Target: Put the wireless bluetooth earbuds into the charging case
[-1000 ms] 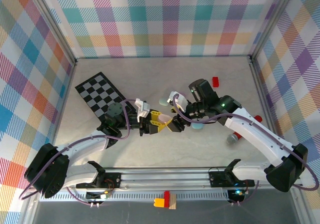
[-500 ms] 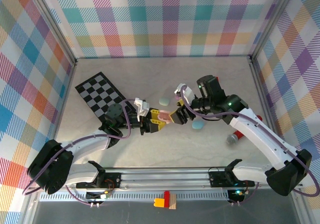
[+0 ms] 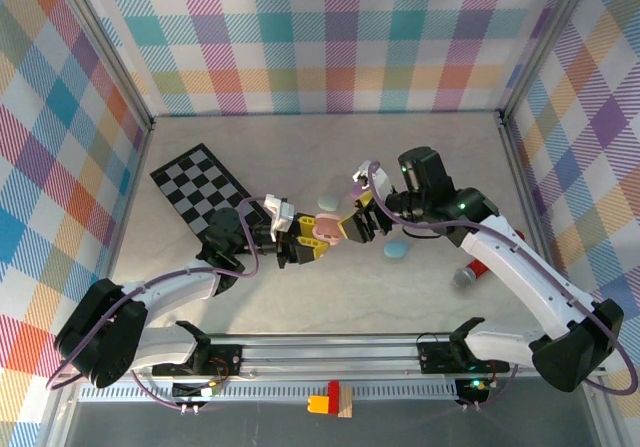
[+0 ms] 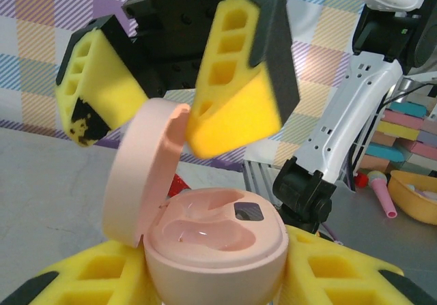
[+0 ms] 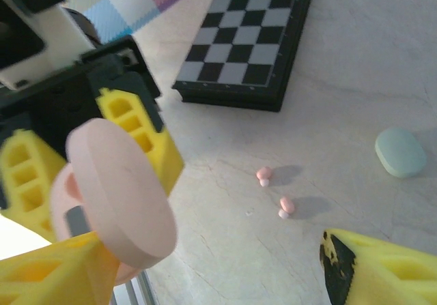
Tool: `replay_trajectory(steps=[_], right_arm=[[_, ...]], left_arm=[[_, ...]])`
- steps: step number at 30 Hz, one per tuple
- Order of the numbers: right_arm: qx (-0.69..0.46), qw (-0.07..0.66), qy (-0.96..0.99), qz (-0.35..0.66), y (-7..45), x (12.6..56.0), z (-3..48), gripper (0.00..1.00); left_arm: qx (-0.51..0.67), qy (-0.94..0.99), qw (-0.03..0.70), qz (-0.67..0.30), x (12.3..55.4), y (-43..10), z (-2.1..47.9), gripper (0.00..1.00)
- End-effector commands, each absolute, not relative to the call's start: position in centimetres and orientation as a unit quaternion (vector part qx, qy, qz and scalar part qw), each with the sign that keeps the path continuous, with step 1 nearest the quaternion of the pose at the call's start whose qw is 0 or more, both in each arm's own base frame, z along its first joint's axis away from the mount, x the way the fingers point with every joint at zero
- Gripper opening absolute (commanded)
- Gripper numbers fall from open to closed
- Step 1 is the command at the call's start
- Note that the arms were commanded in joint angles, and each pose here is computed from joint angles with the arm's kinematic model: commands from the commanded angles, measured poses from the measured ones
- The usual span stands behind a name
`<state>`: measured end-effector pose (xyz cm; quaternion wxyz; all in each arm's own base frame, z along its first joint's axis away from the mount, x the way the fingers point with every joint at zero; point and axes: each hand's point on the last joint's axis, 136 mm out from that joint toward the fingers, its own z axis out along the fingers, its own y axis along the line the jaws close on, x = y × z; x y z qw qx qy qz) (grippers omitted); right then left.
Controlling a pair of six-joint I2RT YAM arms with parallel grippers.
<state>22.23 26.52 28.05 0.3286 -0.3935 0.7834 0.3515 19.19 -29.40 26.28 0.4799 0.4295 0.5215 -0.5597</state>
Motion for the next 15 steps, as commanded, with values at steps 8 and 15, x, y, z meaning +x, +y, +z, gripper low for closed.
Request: replay_trajectory(steps=[8,15], right_arm=[[-0.396,0.405,0.718,0.405,26.0,20.7,31.7,0.78],[-0.476,0.410,0.692,0.357,28.1,20.2,29.8,0.82]], left_arm=[[0.428,0.489,0.515,-0.559,20.0,-28.6,28.3,0.38],[0.419,0.480,0.511,-0.577,20.2,-28.7,28.8,0.38]])
